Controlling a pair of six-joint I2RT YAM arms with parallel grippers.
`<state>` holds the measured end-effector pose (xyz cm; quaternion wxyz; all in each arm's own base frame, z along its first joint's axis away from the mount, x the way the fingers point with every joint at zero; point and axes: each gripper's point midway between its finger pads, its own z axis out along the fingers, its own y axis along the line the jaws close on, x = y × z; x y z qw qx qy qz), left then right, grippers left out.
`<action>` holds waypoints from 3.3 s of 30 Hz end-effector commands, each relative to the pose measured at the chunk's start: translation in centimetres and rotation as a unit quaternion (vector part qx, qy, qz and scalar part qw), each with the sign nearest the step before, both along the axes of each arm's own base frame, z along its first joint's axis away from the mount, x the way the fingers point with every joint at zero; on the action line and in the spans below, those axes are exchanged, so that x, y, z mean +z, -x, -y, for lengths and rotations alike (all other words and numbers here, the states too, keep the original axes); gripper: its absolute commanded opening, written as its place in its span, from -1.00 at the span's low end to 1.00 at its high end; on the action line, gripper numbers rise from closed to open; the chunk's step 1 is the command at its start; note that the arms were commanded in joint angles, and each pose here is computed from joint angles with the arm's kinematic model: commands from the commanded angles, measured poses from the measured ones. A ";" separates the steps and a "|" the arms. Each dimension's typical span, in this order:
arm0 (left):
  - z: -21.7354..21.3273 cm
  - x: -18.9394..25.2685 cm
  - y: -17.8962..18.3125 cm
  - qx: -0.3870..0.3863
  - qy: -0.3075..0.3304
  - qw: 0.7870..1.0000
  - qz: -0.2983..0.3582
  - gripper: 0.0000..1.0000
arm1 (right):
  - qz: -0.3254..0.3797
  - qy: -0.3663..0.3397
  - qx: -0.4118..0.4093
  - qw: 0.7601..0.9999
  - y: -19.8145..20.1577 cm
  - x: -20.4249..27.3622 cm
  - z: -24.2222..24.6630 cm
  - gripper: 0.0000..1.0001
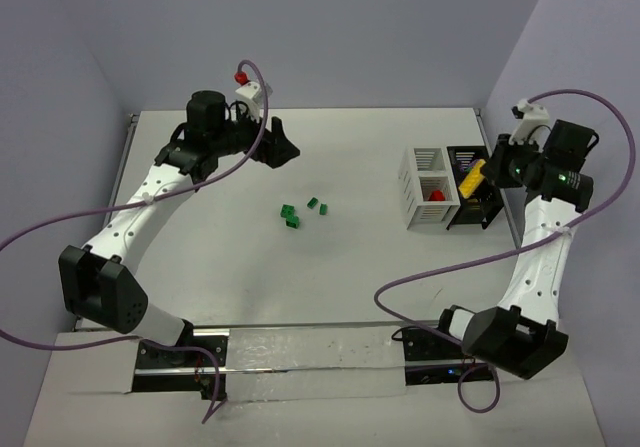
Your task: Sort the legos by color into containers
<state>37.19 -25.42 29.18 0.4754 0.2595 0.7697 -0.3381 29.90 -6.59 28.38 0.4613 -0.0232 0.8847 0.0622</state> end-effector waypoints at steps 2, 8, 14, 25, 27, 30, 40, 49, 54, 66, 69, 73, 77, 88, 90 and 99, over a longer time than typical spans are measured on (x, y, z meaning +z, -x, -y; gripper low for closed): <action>-3.4 0.5 -2.5 0.122 -0.039 0.991 0.032 0.98 | -0.001 0.100 -0.104 0.990 -0.9 -1.1 7.0 -1.00; -3.9 1.3 -3.3 0.165 -0.008 0.986 0.037 0.98 | -0.004 0.083 -0.144 0.986 -3.1 -1.6 8.8 -1.00; -4.3 1.2 -4.0 0.179 -0.019 0.983 0.038 0.98 | 0.010 0.056 -0.147 0.987 -5.0 -3.0 9.0 -1.00; -3.1 0.4 -3.2 0.118 -0.024 0.992 0.029 0.98 | -0.029 -0.003 -0.127 0.992 -5.6 -7.7 7.5 -0.86; -3.3 0.3 -3.3 0.119 -0.023 0.992 0.027 0.98 | -0.031 -0.002 -0.129 0.991 -5.5 -8.4 7.6 -0.74; -3.2 0.1 -3.2 0.110 -0.022 0.993 0.024 0.98 | -0.041 -0.006 -0.129 0.991 -5.5 -9.8 7.6 -0.48; -3.4 0.0 -3.0 0.106 -0.012 0.994 0.015 0.98 | -0.028 -0.048 -0.086 0.995 -4.7 -7.0 4.7 0.95; -3.5 -0.3 -2.1 0.054 0.011 0.998 0.000 0.98 | 0.014 0.009 0.191 0.982 -5.3 0.1 -11.4 0.88; -5.0 -0.4 -2.6 0.079 0.030 0.996 -0.013 0.96 | -0.044 -0.011 0.262 0.964 -6.6 -3.2 -19.9 0.77; -9.1 -0.5 -5.2 0.167 0.054 0.984 -0.041 0.96 | -0.167 0.013 0.173 0.970 -6.4 -14.8 -30.9 0.48; -9.4 -0.8 -5.3 0.169 0.056 0.983 -0.044 0.96 | -0.187 0.010 0.124 0.974 -6.9 -16.2 -31.2 0.43; -9.7 -0.9 -5.3 0.172 0.056 0.983 -0.045 0.97 | -0.227 0.013 0.092 0.969 -7.3 -19.1 -31.6 0.35; -9.8 -1.2 -5.4 0.172 0.054 0.983 -0.047 0.98 | -0.255 -0.008 0.090 0.963 -7.4 -20.8 -32.8 0.34; -10.1 -2.1 -5.7 0.175 0.051 0.982 -0.055 0.98 | -0.283 -0.011 0.084 0.955 -8.5 -23.3 -34.1 0.31; -10.2 -2.2 -5.8 0.175 0.051 0.982 -0.057 0.99 | -0.288 -0.003 0.080 0.954 -8.5 -24.0 -33.9 0.28; -10.3 -2.5 -6.1 0.174 0.048 0.982 -0.057 0.99 | -0.314 0.021 0.070 0.947 -7.9 -26.2 -33.1 0.02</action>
